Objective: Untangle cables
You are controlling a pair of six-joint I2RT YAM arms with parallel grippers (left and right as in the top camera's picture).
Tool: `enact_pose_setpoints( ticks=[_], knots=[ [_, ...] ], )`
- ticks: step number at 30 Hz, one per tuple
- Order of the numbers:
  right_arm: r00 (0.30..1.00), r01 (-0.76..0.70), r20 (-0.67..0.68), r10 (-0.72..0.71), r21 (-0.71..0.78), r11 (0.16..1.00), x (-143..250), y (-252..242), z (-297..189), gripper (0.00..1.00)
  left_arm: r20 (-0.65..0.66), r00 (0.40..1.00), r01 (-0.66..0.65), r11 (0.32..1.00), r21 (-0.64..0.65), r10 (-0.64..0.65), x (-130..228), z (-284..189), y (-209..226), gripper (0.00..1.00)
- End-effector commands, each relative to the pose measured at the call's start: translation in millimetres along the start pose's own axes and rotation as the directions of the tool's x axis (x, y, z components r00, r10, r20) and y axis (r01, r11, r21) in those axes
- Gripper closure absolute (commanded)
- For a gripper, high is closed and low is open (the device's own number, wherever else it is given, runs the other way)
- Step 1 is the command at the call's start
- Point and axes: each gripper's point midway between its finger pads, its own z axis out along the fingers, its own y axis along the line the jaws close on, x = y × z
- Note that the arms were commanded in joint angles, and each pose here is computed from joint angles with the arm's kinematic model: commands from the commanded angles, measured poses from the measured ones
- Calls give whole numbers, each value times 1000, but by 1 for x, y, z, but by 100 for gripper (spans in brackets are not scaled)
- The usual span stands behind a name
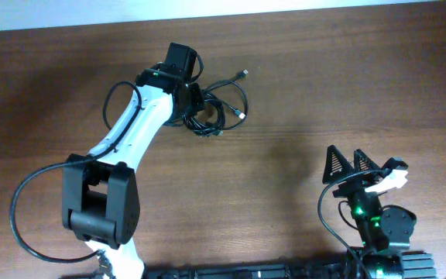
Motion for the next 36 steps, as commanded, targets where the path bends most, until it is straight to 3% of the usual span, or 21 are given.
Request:
enact_pose_setpoints(
  ticks=[1,6,8,12,14,17,20,22,23,26,30,32,36],
  knots=[
    [999,18,-44,-18,7,1000,7,-1,0,1,53,998,15,999,52,-18,-14,-22,-9,100],
    [970,109,-228,-80,119,987,10,-2,-7,1,50,998,-31,995,93,27,-14,-23,-17,100],
    [949,99,-312,-42,171,980,8,-2,-3,1,61,998,-32,994,100,26,-17,-23,-19,100],
    [882,76,-471,-3,136,988,2,20,23,1,61,998,-32,994,100,26,-17,-23,-19,100],
    [818,-7,-573,45,67,998,12,37,37,1,62,998,-32,994,100,26,-17,-23,-19,100],
    [681,-248,-718,145,-40,968,37,67,47,1,68,997,-34,993,114,26,-19,-28,-22,100],
    [538,-416,-796,275,33,909,59,65,58,1,73,997,-46,975,215,31,-21,-47,-41,100],
    [451,-460,-826,339,111,881,82,63,67,0,104,994,-55,968,244,30,-24,-66,-45,100],
    [424,-469,-842,334,111,876,93,68,72,5,117,993,-58,966,251,29,-25,-73,-45,100],
    [412,-486,-856,314,85,870,112,89,89,18,129,991,-64,963,262,30,-25,-82,-47,100],
    [524,-466,-799,296,22,884,131,124,120,27,66,994,-96,963,253,81,-8,-79,-43,100],
    [578,-432,-758,302,29,901,137,131,127,41,51,991,-135,958,251,126,1,-79,-48,100],
    [607,-393,-738,294,43,919,153,142,124,44,49,982,-186,945,269,180,16,-80,-68,100]
  ],
)
